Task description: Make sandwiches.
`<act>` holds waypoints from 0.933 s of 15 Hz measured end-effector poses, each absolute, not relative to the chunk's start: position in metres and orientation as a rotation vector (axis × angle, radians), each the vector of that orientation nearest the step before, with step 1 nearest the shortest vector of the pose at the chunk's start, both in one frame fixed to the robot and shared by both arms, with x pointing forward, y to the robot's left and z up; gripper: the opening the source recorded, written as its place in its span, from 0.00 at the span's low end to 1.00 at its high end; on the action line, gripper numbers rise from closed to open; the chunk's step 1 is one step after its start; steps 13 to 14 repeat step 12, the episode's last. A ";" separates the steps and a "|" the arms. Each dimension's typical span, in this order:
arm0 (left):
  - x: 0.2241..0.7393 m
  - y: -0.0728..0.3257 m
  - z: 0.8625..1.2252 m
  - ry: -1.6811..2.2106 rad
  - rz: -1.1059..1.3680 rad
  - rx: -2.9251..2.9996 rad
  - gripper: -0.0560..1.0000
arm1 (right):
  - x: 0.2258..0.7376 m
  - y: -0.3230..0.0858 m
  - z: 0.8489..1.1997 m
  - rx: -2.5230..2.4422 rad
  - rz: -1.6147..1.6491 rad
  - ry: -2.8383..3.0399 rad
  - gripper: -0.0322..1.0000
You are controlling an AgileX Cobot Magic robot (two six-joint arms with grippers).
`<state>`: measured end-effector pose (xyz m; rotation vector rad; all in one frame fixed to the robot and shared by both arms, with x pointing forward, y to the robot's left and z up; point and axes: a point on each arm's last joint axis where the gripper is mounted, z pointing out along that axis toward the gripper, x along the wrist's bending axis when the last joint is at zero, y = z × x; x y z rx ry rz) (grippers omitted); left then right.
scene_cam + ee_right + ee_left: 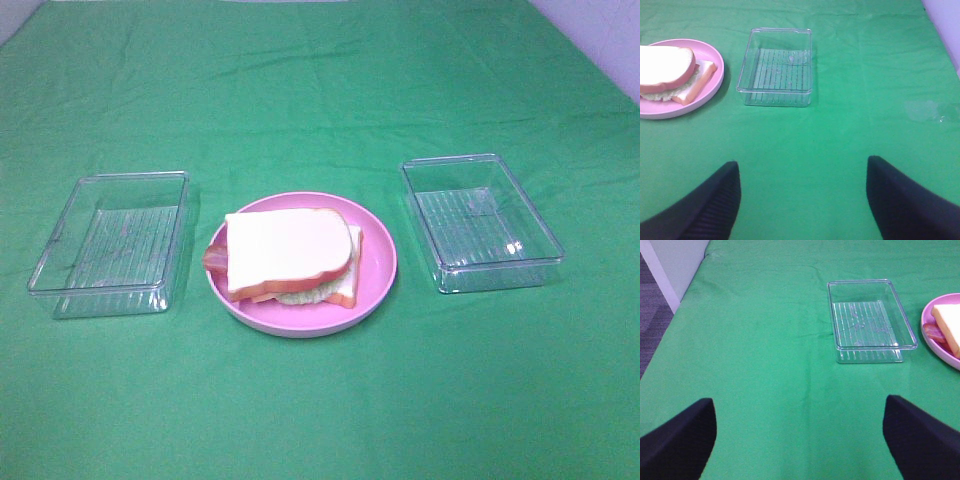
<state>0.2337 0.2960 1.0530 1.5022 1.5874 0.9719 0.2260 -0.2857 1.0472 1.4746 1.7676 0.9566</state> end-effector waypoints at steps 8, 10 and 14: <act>0.234 0.296 1.053 1.587 0.972 1.502 0.86 | 0.226 -0.286 1.047 1.475 0.957 1.768 0.68; 0.234 0.296 1.053 1.587 0.972 1.502 0.86 | 0.226 -0.286 1.047 1.475 0.957 1.768 0.68; 0.234 0.296 1.053 1.587 0.972 1.502 0.86 | 0.226 -0.286 1.047 1.475 0.957 1.768 0.68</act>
